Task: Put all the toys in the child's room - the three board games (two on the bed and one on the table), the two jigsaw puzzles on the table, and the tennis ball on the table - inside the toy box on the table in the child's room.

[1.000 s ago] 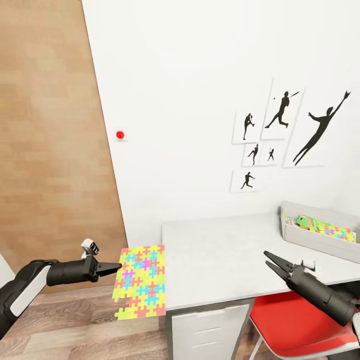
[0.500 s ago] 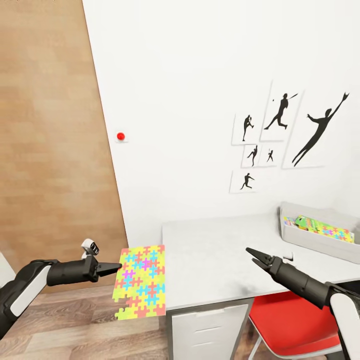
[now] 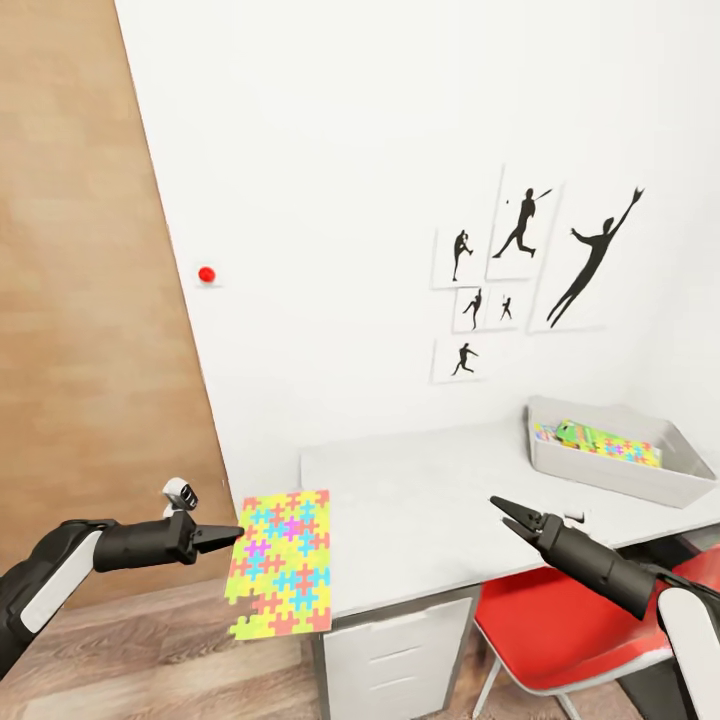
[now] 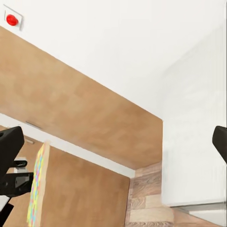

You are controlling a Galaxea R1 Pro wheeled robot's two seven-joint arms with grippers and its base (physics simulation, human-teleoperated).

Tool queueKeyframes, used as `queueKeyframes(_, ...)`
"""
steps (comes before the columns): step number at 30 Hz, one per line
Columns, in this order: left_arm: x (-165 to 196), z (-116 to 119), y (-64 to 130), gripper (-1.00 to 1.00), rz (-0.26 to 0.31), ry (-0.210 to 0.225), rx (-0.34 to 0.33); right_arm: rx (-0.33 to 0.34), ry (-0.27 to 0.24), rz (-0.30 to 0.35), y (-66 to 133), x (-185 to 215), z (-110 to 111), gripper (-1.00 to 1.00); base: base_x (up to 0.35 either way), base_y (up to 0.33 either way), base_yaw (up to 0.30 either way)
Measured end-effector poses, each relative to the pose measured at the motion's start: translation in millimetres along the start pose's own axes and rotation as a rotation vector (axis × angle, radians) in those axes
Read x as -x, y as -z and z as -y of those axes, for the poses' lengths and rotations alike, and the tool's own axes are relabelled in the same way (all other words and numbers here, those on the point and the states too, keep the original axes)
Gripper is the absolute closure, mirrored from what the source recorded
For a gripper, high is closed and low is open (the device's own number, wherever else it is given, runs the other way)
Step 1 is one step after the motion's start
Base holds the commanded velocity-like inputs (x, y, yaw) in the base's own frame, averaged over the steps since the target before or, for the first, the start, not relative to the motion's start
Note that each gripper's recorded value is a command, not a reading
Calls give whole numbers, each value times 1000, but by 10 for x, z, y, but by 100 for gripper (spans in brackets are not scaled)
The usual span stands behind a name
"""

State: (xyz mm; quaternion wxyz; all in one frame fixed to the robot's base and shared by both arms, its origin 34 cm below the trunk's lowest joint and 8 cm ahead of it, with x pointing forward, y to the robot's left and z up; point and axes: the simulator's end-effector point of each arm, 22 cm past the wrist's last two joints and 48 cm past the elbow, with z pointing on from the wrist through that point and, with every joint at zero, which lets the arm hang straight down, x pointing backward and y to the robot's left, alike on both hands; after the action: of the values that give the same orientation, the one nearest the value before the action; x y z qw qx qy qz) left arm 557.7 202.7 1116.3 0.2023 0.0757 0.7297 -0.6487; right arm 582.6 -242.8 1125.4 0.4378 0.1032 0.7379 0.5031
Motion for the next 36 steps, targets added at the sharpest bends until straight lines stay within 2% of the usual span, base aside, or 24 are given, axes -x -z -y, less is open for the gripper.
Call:
queueKeyframes(9,2,1,1,100,1,0,0,0,-5,-1,16,-22,13,-100,0,0,-266)
queueKeyframes(19,1,3,1,100,0,0,0,4,-6,-2,19,-31,4,-100,0,0,-76)
queueKeyframes(30,8,30,5,100,2,-6,-2,10,-2,4,46,-7,-18,-100,0,0,-257)
queueKeyframes(33,8,37,5,100,2,-7,-3,58,0,7,64,9,-126,-100,0,0,-268)
queueKeyframes(36,10,44,7,100,3,-7,-4,153,7,27,174,94,-319,-100,0,0,-268)
